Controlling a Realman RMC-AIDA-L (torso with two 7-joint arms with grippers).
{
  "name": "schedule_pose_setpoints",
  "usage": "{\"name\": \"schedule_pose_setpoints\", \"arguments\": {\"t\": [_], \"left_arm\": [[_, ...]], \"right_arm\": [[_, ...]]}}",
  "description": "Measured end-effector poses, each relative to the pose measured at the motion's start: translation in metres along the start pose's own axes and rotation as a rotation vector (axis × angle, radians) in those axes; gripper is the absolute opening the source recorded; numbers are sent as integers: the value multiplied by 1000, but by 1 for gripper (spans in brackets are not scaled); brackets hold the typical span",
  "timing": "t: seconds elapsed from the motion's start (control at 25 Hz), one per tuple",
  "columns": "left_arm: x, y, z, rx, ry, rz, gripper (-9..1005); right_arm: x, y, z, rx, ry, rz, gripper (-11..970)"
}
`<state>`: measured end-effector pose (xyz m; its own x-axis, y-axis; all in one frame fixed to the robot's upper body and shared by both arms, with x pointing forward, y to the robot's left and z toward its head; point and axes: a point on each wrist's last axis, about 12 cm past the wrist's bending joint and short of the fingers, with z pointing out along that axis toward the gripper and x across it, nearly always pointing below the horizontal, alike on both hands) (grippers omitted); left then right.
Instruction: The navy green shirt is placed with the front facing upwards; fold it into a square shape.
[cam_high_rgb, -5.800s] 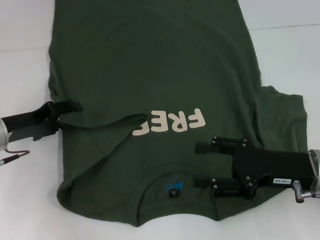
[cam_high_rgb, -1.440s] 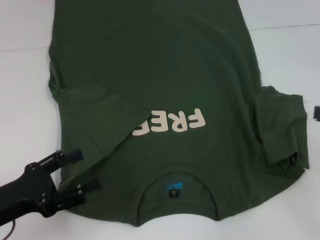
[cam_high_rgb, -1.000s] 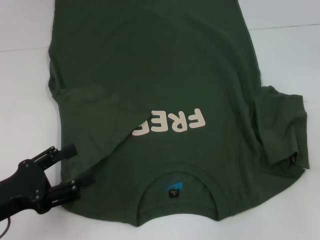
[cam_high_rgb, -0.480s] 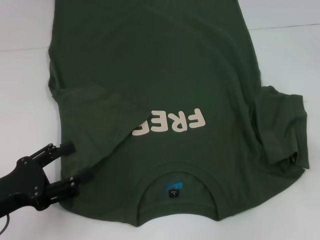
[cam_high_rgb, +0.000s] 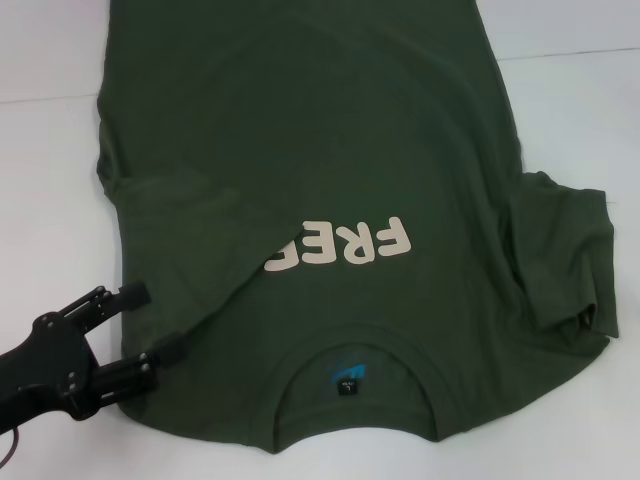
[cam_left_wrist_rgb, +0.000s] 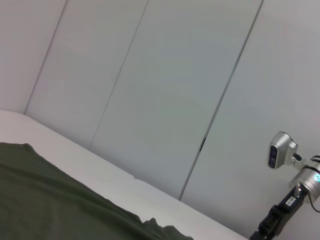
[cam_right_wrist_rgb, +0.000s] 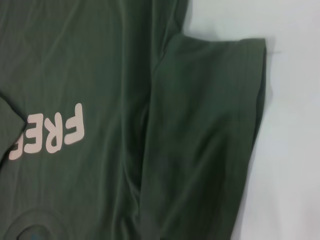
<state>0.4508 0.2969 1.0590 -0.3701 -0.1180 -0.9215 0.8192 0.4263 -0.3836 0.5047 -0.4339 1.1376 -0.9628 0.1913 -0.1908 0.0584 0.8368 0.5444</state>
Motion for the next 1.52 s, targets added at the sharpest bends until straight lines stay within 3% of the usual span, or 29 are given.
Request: {"name": "schedule_pose_setpoints", "arguments": {"t": [0.64,1.2,1.52], "left_arm": [[2,1,-1,-16,4,-1,922],[-1,2,0,-11,6,6,918],[-2,2,1,-7,5,6,916]], "right_arm": [[8,-9,24,-48,13,160,752],[-30,11,0,-9,-48,72,748],[-31,10,3,3,-60,64,746]]}}
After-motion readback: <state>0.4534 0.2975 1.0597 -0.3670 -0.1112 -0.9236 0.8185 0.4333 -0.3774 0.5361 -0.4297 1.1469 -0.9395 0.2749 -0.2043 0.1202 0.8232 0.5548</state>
